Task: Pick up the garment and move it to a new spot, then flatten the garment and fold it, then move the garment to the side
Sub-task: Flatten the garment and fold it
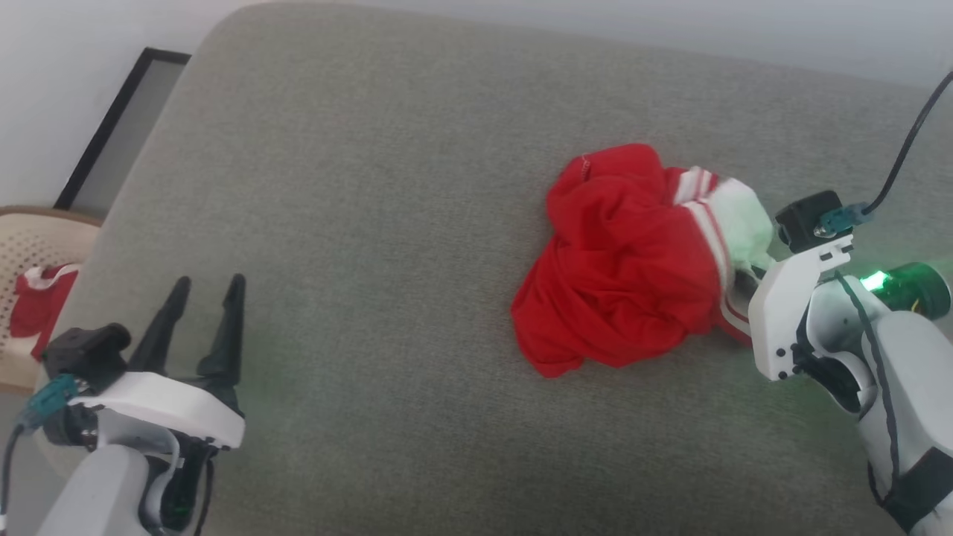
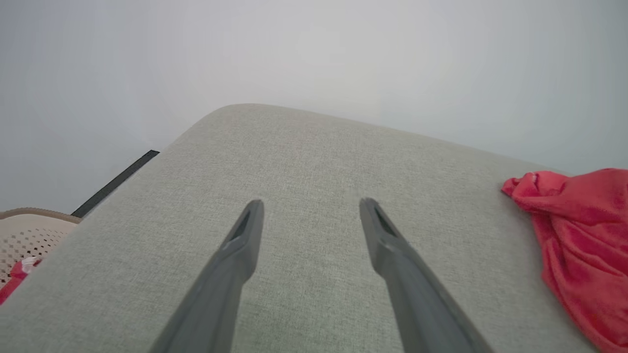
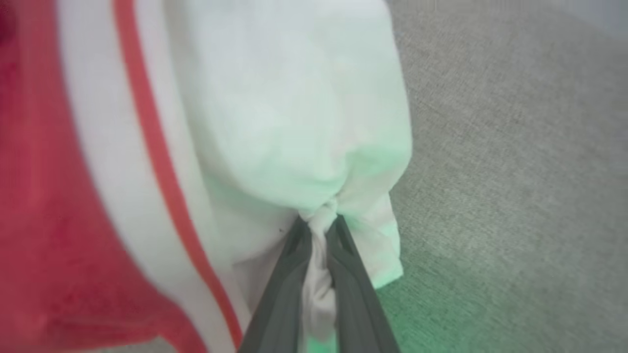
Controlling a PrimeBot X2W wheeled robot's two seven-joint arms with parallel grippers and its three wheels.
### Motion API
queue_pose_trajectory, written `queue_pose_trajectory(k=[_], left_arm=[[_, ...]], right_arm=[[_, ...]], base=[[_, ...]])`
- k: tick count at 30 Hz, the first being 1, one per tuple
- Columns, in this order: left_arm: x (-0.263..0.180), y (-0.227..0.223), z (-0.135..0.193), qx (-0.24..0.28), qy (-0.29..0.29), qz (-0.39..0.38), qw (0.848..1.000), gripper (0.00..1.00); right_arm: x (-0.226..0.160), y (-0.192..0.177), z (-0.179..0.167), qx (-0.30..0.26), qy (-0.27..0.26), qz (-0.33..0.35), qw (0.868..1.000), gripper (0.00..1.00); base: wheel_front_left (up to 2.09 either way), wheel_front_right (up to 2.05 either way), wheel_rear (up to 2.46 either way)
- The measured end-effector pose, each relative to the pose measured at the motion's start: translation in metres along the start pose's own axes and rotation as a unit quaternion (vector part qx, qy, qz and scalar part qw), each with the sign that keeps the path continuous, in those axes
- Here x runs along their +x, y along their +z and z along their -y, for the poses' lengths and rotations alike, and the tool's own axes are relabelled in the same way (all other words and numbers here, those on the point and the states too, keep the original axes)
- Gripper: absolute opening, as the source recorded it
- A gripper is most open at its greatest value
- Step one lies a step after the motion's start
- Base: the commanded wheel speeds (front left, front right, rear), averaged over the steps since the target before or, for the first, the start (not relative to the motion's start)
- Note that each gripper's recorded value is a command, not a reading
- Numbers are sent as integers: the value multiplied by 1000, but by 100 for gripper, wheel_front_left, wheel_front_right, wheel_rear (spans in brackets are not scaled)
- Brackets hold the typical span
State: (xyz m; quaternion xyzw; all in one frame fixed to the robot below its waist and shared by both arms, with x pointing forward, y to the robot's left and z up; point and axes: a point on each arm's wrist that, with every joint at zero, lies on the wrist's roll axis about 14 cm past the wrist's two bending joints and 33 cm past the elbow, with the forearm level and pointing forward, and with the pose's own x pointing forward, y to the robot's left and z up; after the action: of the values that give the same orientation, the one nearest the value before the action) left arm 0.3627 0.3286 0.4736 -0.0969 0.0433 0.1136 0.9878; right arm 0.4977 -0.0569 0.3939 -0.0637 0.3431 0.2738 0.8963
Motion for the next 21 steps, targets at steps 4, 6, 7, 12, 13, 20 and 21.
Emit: queue_pose_trajectory(k=[4, 6, 7, 12, 13, 20, 21], left_arm=[[4, 5, 1, -1, -4, 8, 1000, 100], [6, 8, 3, 1, -8, 12, 1000, 100], [8, 10, 4, 2, -10, 15, 1000, 100], [13, 14, 12, 2, -25, 22, 999, 100], [14, 14, 14, 3, -27, 22, 999, 100], [23, 17, 30, 2, -50, 28, 998, 100], [24, 17, 32, 1, -52, 28, 998, 100]], right_arm=[[-15, 16, 3, -9, -2, 30, 1000, 0], [-25, 24, 2, -20, 0, 46, 999, 0], [-31, 27, 0, -26, 2, 55, 998, 0], [-62, 26, -11, -38, 23, 76, 996, 0], [-68, 21, -14, -39, 28, 74, 996, 0], [-100, -21, -39, -19, 75, 39, 996, 0], [-103, -30, -43, -15, 82, 28, 996, 0]], base=[[0, 0, 0], [0, 0, 0], [0, 0, 0], [0, 0, 0], [0, 0, 0], [0, 0, 0], [0, 0, 0]])
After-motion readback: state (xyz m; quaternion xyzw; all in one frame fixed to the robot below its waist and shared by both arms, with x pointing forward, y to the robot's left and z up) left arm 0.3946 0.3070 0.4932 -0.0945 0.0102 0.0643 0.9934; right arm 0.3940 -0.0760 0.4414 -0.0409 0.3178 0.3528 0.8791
